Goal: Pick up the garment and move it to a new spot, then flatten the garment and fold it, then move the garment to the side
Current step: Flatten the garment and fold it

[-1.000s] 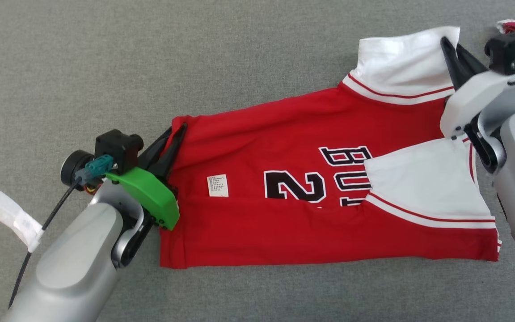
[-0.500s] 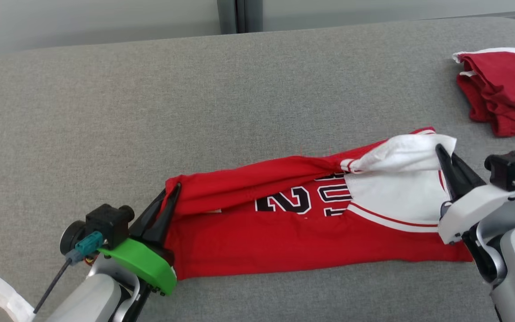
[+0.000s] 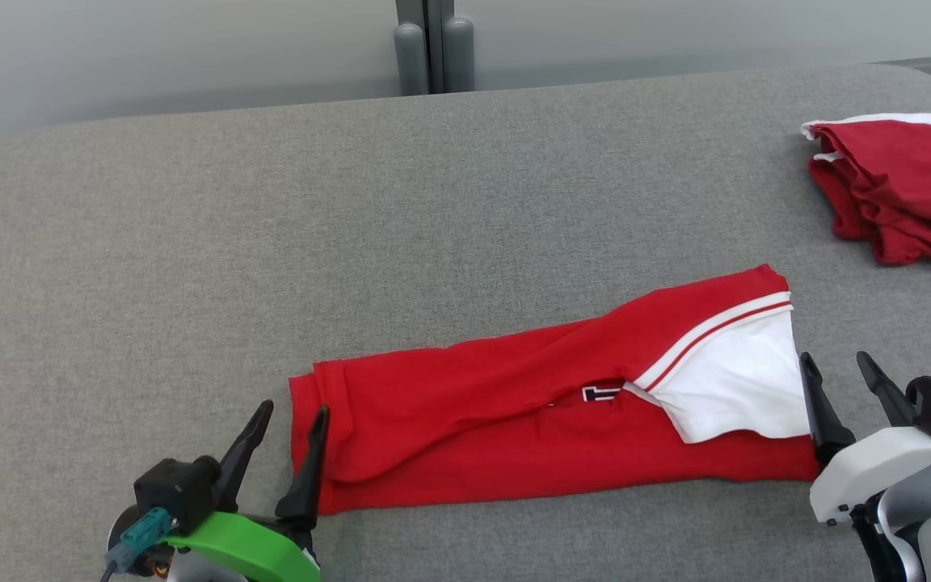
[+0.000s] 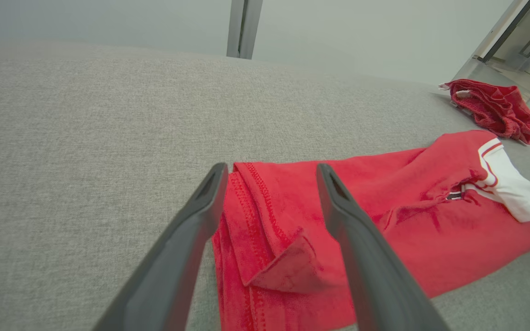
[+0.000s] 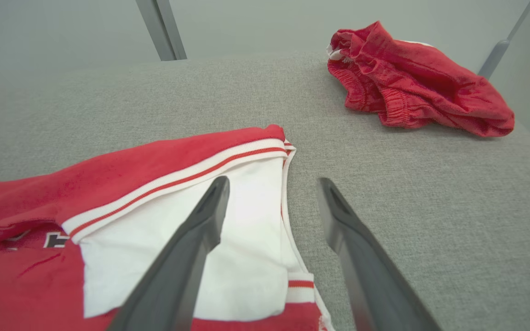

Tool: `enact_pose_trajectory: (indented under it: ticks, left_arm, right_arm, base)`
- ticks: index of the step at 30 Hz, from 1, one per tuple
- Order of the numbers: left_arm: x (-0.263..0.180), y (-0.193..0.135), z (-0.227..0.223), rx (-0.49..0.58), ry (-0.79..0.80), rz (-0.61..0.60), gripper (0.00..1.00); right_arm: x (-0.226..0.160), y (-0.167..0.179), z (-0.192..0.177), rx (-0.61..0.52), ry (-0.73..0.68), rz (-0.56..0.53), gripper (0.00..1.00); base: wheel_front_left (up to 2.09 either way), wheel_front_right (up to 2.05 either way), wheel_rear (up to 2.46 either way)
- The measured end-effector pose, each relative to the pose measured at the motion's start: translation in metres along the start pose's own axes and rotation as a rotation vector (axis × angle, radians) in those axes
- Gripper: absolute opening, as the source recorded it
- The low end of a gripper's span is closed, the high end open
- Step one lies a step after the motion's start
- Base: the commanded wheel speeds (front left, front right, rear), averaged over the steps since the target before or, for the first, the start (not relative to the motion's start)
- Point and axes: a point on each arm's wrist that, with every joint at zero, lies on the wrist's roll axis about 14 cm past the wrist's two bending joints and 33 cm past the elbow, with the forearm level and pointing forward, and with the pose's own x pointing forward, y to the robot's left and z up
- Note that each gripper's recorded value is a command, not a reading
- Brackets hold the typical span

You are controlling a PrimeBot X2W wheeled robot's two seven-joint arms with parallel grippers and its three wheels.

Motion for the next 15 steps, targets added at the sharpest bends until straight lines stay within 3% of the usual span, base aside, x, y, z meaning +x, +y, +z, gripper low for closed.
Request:
enact_pose_trajectory:
  ticks: [8, 15]
  left_arm:
    - [-0.018, 0.022, 0.018, -0.028, -0.098, 0.138, 1.0]
    - [-0.02, 0.036, 0.028, -0.022, -0.15, 0.221, 1.0]
  right_arm:
    - [-0.004, -0.005, 0.01, -0.016, -0.027, -0.023, 1.0]
    - [0.012, -0.004, -0.001, -0.089, 0.064, -0.002, 1.0]
  base:
    - [0.0, 0.0, 0.0]
    - [0.0, 0.0, 0.0]
